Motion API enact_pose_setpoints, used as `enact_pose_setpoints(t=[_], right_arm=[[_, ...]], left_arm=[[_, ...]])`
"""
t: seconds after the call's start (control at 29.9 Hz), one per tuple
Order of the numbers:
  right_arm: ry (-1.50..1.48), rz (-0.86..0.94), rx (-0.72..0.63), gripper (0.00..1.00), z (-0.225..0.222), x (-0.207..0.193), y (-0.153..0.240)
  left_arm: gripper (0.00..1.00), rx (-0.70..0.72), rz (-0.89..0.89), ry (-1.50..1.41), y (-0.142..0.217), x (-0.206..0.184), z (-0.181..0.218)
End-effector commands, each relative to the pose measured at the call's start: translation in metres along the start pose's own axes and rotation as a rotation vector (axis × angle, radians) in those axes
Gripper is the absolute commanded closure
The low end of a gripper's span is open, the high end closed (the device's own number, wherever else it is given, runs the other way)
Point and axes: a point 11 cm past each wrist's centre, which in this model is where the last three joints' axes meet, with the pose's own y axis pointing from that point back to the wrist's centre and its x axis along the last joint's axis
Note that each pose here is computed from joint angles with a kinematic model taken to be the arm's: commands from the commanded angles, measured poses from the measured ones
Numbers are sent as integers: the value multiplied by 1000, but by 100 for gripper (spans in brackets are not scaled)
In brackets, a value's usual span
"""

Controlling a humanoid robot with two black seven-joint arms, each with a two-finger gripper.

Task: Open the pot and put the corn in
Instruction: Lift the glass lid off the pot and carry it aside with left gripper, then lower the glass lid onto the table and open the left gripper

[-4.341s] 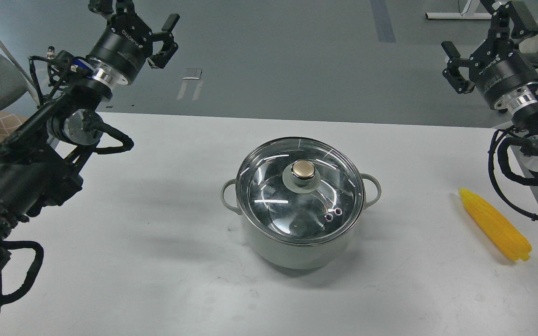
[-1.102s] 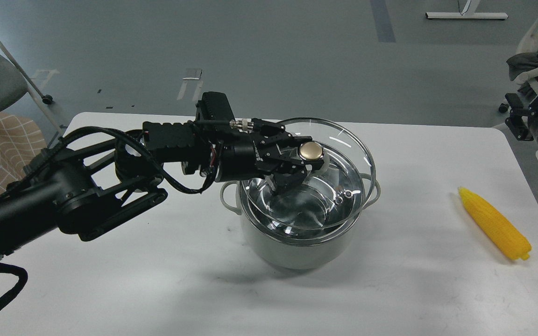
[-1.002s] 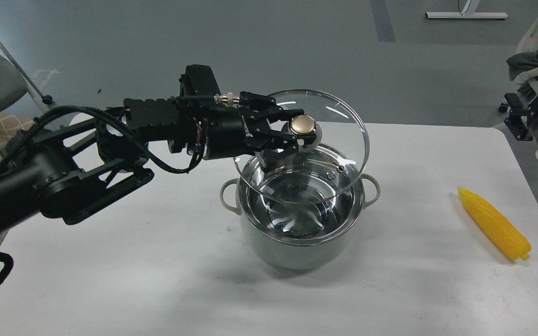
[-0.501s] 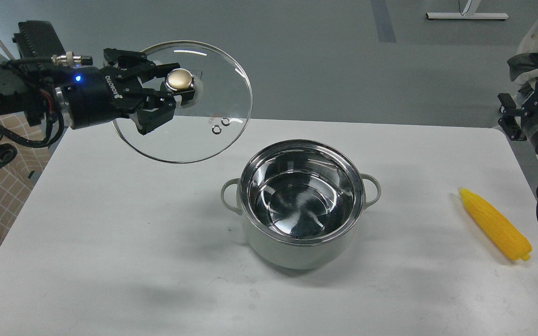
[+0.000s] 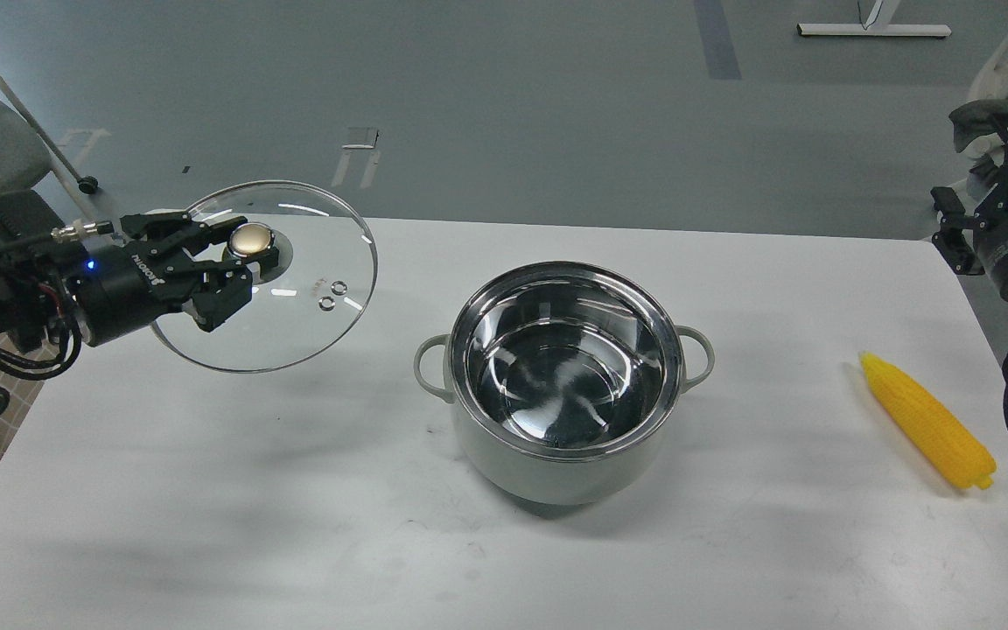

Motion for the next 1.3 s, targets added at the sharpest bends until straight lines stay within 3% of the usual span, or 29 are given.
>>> enact_pose_setpoints(t=[0.0,0.4,0.53,0.67,0.9,1.1,1.17,1.27], right_arm=[[-1,1,-1,0,1,0,0],[-1,0,-5,0,2,0,1],[-3,1,-8,0,4,0,2],[-2,1,-11,0,5,0,2],[-2,1,-13,0,6,0,3],[-2,1,-12,0,6,0,3],[-2,1,-13,0,6,0,3],[-2,1,-13,0,6,0,3]], left_arm=[[86,24,-28,26,9,-25,-1],[82,64,-62,102,19,-87,11],[81,76,-64,112,19,-95,11],[72,102,-54,114,19,-106,9],[69,125,-60,128,21,-120,10],[44,127,-61,130,22,-121,10],[28,129,-48,139,20,-121,11],[23,134,-43,157,19,-121,12]])
